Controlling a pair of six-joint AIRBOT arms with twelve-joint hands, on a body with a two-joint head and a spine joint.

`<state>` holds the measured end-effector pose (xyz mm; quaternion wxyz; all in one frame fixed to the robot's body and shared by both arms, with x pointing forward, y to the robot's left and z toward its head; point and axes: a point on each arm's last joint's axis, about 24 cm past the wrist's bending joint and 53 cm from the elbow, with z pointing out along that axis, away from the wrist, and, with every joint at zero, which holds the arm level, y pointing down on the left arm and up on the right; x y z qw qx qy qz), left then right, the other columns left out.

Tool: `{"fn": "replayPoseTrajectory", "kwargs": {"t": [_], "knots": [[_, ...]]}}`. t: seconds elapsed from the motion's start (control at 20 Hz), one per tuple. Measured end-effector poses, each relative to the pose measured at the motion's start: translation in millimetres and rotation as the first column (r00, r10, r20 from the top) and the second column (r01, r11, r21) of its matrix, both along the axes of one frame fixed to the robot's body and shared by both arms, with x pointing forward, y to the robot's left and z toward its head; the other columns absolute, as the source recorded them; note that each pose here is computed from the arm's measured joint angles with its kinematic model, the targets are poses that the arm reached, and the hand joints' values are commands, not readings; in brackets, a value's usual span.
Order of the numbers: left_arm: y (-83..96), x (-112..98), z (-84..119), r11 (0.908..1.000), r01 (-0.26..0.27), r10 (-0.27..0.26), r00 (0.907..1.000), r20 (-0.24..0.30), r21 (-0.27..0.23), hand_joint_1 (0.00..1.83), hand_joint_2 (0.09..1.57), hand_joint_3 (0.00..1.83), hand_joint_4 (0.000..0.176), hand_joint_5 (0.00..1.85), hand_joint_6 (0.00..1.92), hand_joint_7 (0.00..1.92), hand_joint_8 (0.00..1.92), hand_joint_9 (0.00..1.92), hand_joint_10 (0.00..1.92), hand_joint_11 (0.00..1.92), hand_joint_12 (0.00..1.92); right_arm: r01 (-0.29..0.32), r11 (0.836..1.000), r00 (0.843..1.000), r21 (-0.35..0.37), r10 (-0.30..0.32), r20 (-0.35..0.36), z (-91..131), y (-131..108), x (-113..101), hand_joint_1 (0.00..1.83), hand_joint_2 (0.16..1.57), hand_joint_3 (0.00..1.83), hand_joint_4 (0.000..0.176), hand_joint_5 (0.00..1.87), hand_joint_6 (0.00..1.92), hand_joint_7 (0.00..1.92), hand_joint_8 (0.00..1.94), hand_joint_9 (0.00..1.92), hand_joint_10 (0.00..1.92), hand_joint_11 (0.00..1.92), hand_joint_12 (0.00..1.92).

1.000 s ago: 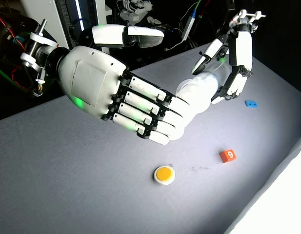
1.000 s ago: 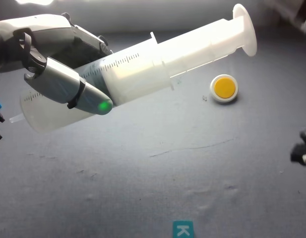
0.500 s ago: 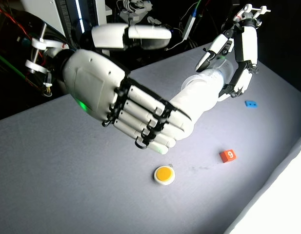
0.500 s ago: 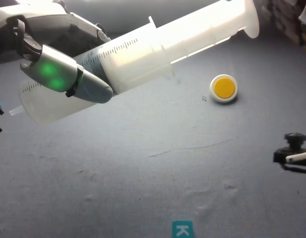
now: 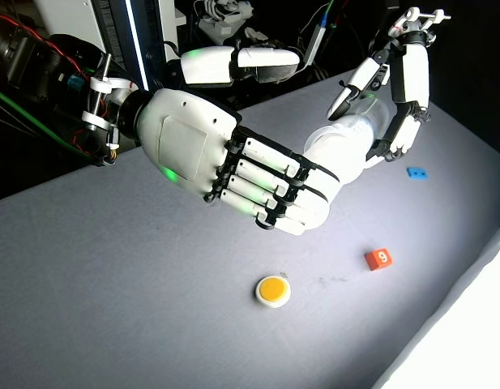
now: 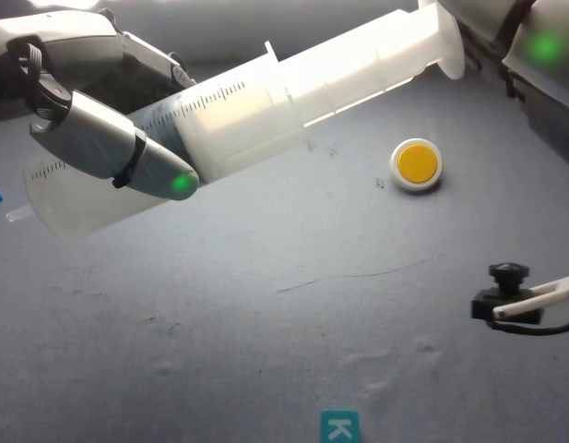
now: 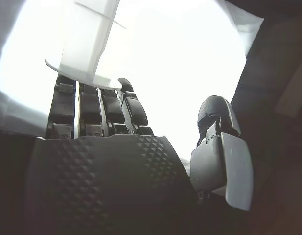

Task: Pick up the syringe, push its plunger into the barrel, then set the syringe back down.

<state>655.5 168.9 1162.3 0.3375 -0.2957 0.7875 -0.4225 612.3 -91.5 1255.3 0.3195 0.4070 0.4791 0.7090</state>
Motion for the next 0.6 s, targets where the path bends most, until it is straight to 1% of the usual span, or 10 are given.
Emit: {"fn": "replayPoseTrajectory", "kwargs": {"t": [0.05, 0.1, 0.15, 0.2, 0.25, 0.3, 0.35, 0.5, 0.55, 0.6], "knots": [[0.3, 0, -1, 1.0, 0.0, 0.0, 1.0, -0.001, 0.003, 1.21, 1.13, 0.0, 0.025, 0.91, 1.11, 0.98, 1.06, 0.8, 1.23, 0.48, 1.65, -0.004, 1.0, 1.0, 0.005, 0.004, -0.006, -3, 3, -1, 0.0, 1.09, 0.0, 0.0, 0.0, 0.0, 0.0, 0.0, 0.0, 0.0, 0.0, 0.0], [1.4, 0, -1, 0.9999, 0.0, 0.0, 1.0, -0.001, 0.012, 1.21, 1.13, 0.0, 0.02, 0.9, 1.15, 0.99, 1.04, 0.81, 1.22, 0.47, 1.65, -0.006, 1.0, 1.0, 0.011, 0.006, -0.018, -7, 6, -1, 0.0, 1.09, 0.0, 0.0, 0.0, 0.0, 0.0, 0.0, 0.0, 0.0, 0.0, 0.0], [2.3, 0, -2, 0.9998, 0.0, 0.0, 1.0, -0.001, 0.019, 1.22, 1.12, 0.0, 0.013, 0.93, 1.14, 1.02, 0.95, 0.81, 1.17, 0.48, 1.64, -0.011, 1.0, 1.0, 0.012, 0.011, -0.025, -11, 10, -3, 0.0, 1.1, 0.0, 0.0, 0.0, 0.0, 0.0, 0.0, 0.0, 0.0, 0.0, 0.0], [4.0, -1, -4, 0.9995, -0.001, 0.001, 1.0, -0.005, 0.032, 1.22, 1.12, 0.0, 0.01, 0.92, 1.17, 1.02, 0.92, 0.84, 1.15, 0.51, 1.59, -0.013, 1.0, 0.999, 0.017, 0.014, -0.038, -16, 13, -4, 0.0, 1.1, 0.0, 0.0, 0.0, 0.0, 0.0, 0.0, 0.0, 0.0, 0.0, 0.0], [5.2, -1, -7, 0.9992, -0.002, 0.002, 0.9999, -0.01, 0.041, 1.21, 1.12, 0.0, 0.009, 0.92, 1.18, 1.01, 0.93, 0.84, 1.15, 0.49, 1.6, -0.018, 1.0, 0.999, 0.018, 0.019, -0.05, -21, 17, -5, 0.0, 1.1, 0.0, 0.0, 0.0, 0.0, 0.0, 0.0, 0.0, 0.0, 0.0, 0.0], [6.9, -2, -10, 0.9986, -0.004, 0.005, 0.9998, -0.019, 0.052, 1.21, 1.13, 0.0, 0.02, 0.92, 1.16, 1.0, 0.98, 0.83, 1.17, 0.5, 1.61, -0.025, 0.999, 0.998, 0.027, 0.027, -0.059, -24, 22, -6, 0.0, 1.1, 0.0, 0.0, 0.0, 0.0, 0.0, 0.0, 0.0, 0.0, 0.0, 0.0], [9.3, -2, -11, 0.9984, -0.009, 0.01, 0.9997, -0.023, 0.056, 1.21, 1.13, 0.0, 0.026, 0.92, 1.14, 1.0, 1.0, 0.83, 1.18, 0.51, 1.61, -0.029, 0.999, 0.998, 0.035, 0.031, -0.062, -25, 27, -7, 0.0, 1.1, 0.0, 0.0, 0.0, 0.0, 0.0, 0.0, 0.0, 0.0, 0.0, 0.0], [10.7, -2, -10, 0.9979, -0.008, 0.009, 0.9998, -0.019, 0.064, 1.21, 1.12, 0.0, 0.027, 0.93, 1.13, 1.0, 0.98, 0.82, 1.2, 0.5, 1.63, -0.042, 0.998, 0.997, 0.054, 0.046, -0.07, -29, 41, -10, 0.0, 1.1, 0.0, 0.0, 0.0, 0.0, 0.0, 0.0, 0.0, 0.0, 0.0, 0.0], [11.0, -2, -11, 0.9978, -0.008, 0.01, 0.9997, -0.02, 0.066, 1.21, 1.12, 0.0, 0.024, 0.92, 1.14, 1.01, 0.97, 0.82, 1.2, 0.5, 1.61, -0.047, 0.997, 0.996, 0.057, 0.051, -0.073, -31, 45, -12, 0.0, 1.1, 0.0, 0.0, 0.0, 0.0, 0.0, 0.0, 0.0, 0.0, 0.0, 0.0], [11.3, -2, -12, 0.9976, -0.008, 0.01, 0.9997, -0.021, 0.069, 1.21, 1.13, 0.0, 0.025, 0.92, 1.15, 0.99, 0.99, 0.82, 1.19, 0.49, 1.6, -0.053, 0.997, 0.995, 0.064, 0.058, -0.08, -33, 50, -13, 0.0, 1.1, 0.0, 0.0, 0.0, 0.0, 0.0, 0.0, 0.0, 0.0, 0.0, 0.0]]}}
